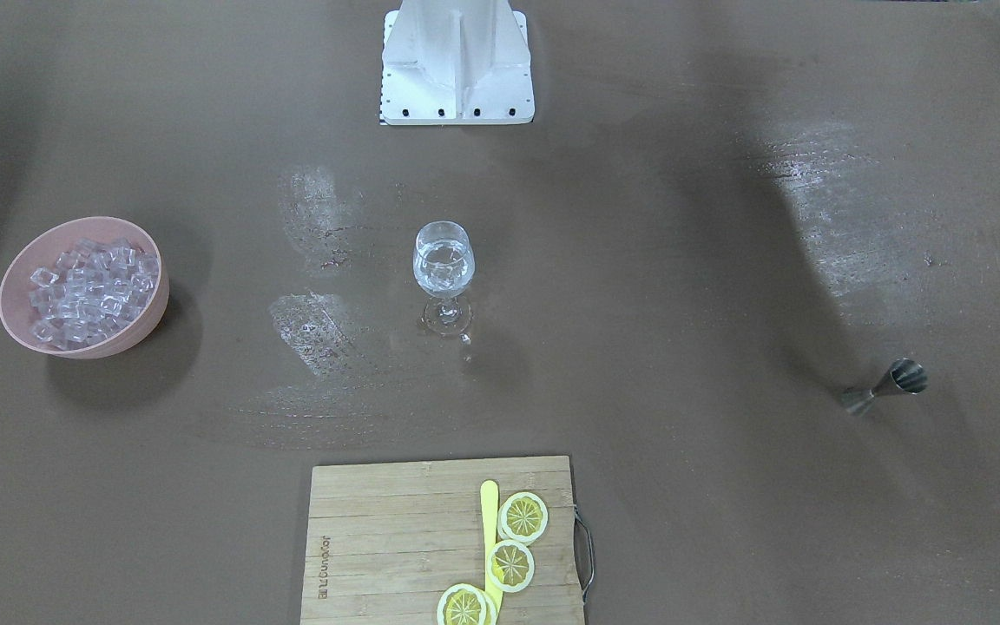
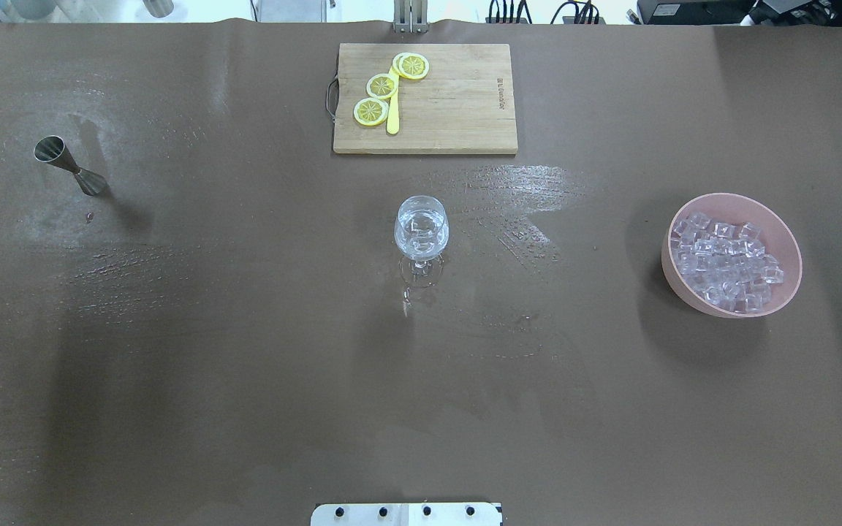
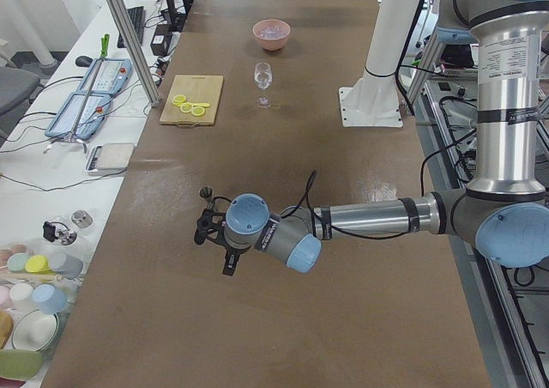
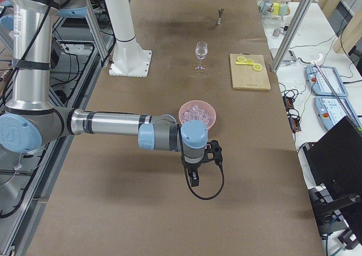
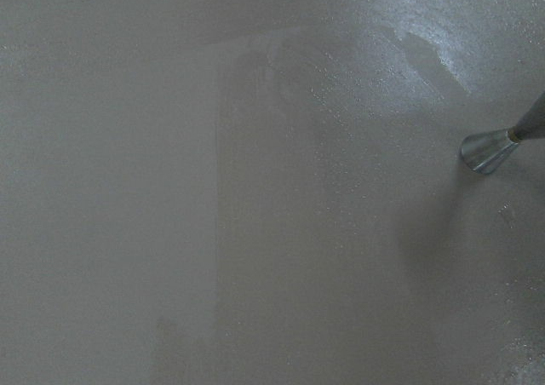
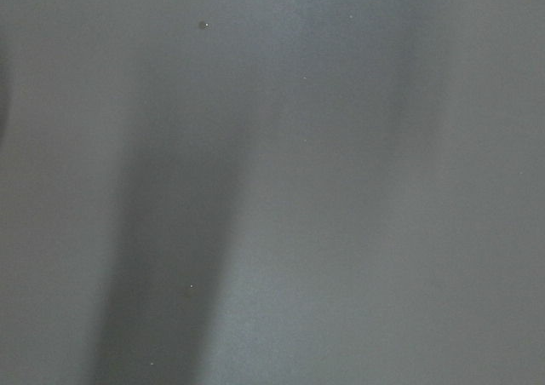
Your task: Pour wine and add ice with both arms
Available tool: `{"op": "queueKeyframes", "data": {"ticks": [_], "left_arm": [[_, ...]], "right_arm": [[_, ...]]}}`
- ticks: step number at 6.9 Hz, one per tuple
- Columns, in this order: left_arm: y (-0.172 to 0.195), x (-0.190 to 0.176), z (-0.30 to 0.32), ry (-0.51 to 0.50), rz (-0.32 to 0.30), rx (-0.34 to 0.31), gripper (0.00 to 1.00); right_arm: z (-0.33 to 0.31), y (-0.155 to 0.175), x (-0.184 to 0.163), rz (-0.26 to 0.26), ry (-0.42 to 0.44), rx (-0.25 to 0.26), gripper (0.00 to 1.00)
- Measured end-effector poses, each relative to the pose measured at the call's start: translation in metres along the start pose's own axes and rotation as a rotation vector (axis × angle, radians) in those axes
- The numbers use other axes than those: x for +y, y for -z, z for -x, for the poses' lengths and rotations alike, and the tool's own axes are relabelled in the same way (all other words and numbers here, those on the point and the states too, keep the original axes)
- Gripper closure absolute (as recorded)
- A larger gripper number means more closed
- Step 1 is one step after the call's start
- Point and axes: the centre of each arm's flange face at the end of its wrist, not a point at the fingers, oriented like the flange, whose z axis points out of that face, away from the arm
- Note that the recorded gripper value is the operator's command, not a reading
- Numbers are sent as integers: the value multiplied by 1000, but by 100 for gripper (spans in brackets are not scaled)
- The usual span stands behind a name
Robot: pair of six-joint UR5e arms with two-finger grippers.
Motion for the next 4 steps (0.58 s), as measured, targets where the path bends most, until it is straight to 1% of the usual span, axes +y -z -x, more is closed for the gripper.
{"op": "queueKeyframes", "data": {"ticks": [2, 3, 4], "left_arm": [[-13, -12, -5, 61, 77, -27, 2], [-15, -27, -12, 96, 118, -50, 2], [-13, -37, -18, 104, 151, -70, 2]], "right_arm": [[-5, 3, 2, -7, -3, 2, 0], [-7, 1, 4, -4, -13, 1, 0], [-9, -1, 6, -1, -20, -2, 0]]}}
